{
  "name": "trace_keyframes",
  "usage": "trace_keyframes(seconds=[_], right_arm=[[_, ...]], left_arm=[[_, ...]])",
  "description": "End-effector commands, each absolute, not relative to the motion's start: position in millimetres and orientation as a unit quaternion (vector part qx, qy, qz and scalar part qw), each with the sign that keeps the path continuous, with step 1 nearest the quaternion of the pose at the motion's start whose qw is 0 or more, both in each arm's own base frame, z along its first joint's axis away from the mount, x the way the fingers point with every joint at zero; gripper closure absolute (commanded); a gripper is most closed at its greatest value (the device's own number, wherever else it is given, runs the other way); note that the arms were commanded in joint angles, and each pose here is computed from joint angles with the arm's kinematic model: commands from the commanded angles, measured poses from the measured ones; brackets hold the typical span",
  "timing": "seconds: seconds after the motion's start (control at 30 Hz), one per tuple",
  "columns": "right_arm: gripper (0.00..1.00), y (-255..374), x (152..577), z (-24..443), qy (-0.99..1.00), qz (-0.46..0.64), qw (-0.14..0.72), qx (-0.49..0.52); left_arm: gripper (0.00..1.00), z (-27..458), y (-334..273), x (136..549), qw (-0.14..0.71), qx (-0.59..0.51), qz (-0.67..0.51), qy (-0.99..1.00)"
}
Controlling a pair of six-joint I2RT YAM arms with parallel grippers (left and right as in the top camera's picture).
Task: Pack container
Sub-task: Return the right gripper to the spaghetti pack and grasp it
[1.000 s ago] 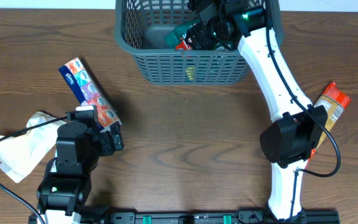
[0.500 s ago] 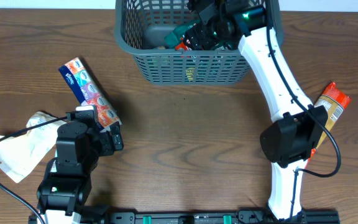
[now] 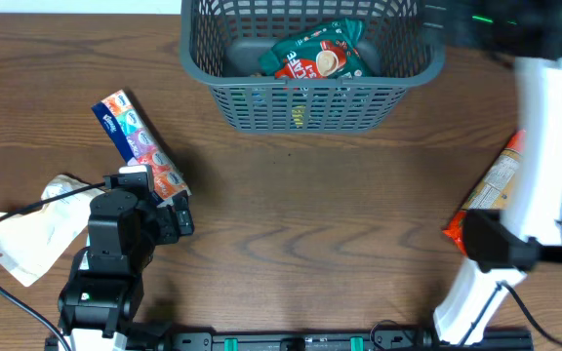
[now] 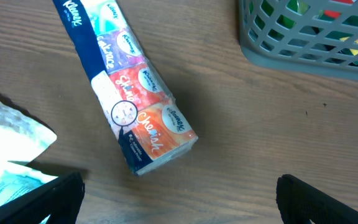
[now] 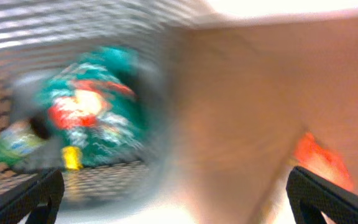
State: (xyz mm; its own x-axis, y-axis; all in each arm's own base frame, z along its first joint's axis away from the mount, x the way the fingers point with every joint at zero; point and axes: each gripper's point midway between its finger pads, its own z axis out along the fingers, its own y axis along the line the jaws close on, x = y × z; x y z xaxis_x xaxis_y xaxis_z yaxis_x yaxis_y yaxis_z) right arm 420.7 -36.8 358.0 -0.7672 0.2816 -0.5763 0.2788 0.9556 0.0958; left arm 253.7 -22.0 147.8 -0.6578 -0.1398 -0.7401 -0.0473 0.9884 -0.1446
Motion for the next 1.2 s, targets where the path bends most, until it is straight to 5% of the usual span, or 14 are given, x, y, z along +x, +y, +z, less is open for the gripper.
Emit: trace_keyframes(seconds=[0.0,0.23,0.47,0.77,1.17], right_arm=[[0.01,-97.1,387.3,377.4,0.898,-0.006,0.32,0.302],[0.01,-169.4,324.2,387.9,0.852,-0.015,0.318,0.415],[0.01,-195.5,273.7,315.0,0.858,-0.034,0.183,0.478],[0.01,-198.0,277.5,199.1,0.874,-0.02,0.076,0.48],[0.01,-196.9,278.0,78.5,0.876,-0.017,0.069,0.476]], left_arm=[[0.02,156.9,-19.4,257.0,0.42,-0.059,-0.054,0.904],[0.02,156.9,-19.4,257.0,0.42,-0.059,-0.054,0.904],[0.01,156.9,-19.4,257.0,0.42,-0.06,-0.054,0.904],[0.01,156.9,-19.4,257.0,0.42,-0.059,-0.053,0.904],[0.01,156.9,-19.4,257.0,0.42,-0.059,-0.054,0.904]])
